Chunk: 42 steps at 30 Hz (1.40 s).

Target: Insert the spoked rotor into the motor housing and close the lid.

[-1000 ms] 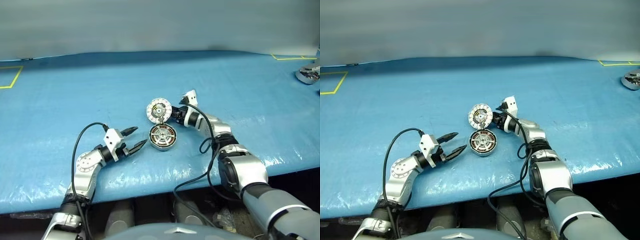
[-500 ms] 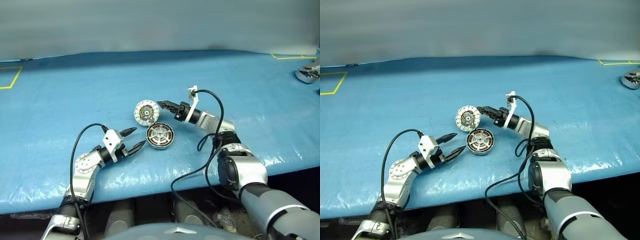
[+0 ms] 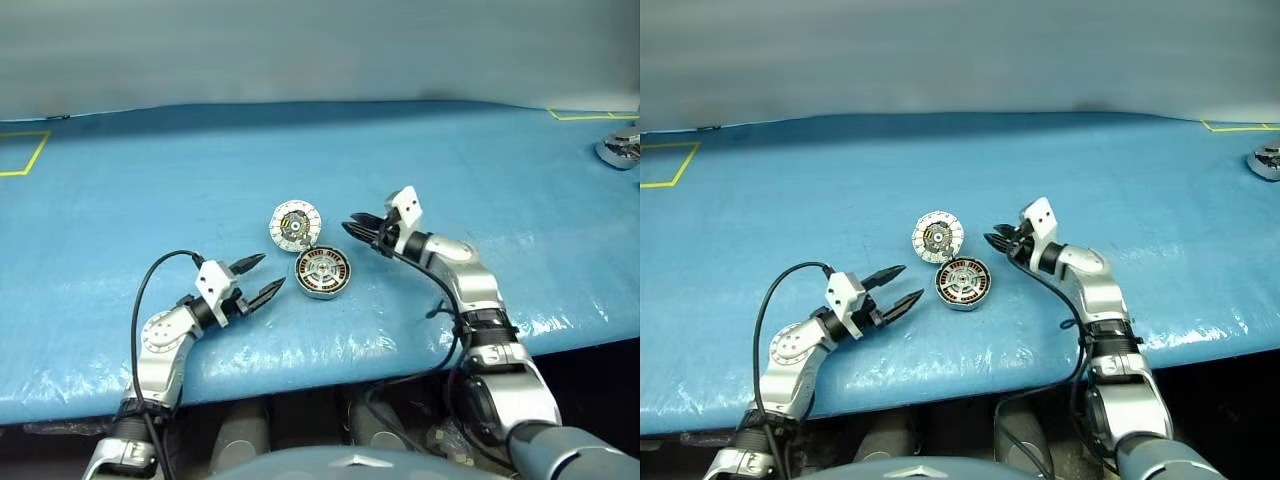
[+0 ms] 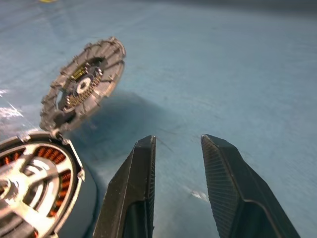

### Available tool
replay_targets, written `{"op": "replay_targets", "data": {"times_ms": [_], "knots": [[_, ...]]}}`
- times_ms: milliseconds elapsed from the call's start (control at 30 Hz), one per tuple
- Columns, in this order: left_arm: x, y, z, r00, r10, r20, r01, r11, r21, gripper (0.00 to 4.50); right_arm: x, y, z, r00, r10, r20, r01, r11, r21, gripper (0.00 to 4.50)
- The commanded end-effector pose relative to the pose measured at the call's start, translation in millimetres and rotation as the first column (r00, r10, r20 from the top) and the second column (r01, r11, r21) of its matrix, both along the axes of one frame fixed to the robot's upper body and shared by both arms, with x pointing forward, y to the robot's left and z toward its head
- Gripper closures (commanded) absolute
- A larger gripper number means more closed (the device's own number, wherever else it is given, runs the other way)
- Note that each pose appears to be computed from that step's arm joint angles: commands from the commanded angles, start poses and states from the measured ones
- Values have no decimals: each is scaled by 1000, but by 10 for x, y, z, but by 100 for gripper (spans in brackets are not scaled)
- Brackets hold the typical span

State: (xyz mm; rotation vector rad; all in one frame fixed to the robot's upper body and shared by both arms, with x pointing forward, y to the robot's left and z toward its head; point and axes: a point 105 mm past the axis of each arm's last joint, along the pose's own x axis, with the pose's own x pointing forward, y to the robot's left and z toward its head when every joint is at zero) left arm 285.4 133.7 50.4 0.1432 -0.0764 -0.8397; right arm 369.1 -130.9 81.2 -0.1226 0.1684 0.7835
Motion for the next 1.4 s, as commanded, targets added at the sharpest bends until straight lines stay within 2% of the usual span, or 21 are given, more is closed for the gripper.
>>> {"op": "replay_targets", "data": {"times_ms": [33,100,200,300,400,500,567,667,767,933,1000,1100,1200,1233,1333,1400], "knots": [[8,-7,125,999,1,54,0,1000,-8,129,-90,-23,64,998,17,63,-12,997,-77,394],[13,-6,124,999,3,54,-2,1000,-8,129,-147,-13,30,998,26,52,-22,997,-76,447],[16,-6,121,999,3,53,-3,1000,-7,129,-122,-21,94,996,-25,85,30,998,-56,447],[17,-4,121,999,3,52,-3,1000,-5,129,-174,104,366,983,28,182,-24,999,-25,447],[18,3,116,999,3,51,-3,1000,0,129,-297,237,515,961,168,221,-143,981,-128,447],[25,-7,116,999,3,51,-4,1000,0,129,-354,270,511,941,268,205,-208,940,-271,447],[29,-18,118,999,4,53,-4,1000,-1,129,-317,201,415,938,292,185,-197,891,-409,447],[28,-29,117,999,6,54,-5,1000,-3,129,-279,108,299,936,319,149,-196,823,-533,447],[11,-13,107,999,11,52,-11,1000,-4,129,-338,34,254,903,421,81,-262,692,-672,447],[15,-6,102,999,16,52,-16,1000,-3,129,-395,28,431,840,540,48,-307,547,-779,447],[20,-15,102,998,16,53,-16,1000,-4,129,-429,39,450,824,566,17,-338,516,-787,447],[26,-41,98,998,14,54,-14,1000,-8,129,-473,53,457,810,586,-24,-378,490,-785,386],[27,-52,95,998,14,53,-13,1000,-13,129,-295,74,578,825,553,116,-228,512,-828,293],[27,-54,94,998,14,53,-14,1000,-14,129,-264,93,609,823,549,148,-207,533,-821,293],[31,-50,94,998,22,56,-21,1000,-16,129,-128,232,796,829,461,316,-131,710,-692,293],[58,-16,100,996,60,72,-59,998,-8,129,-8,302,953,850,306,429,-45,854,-519,293]]}}
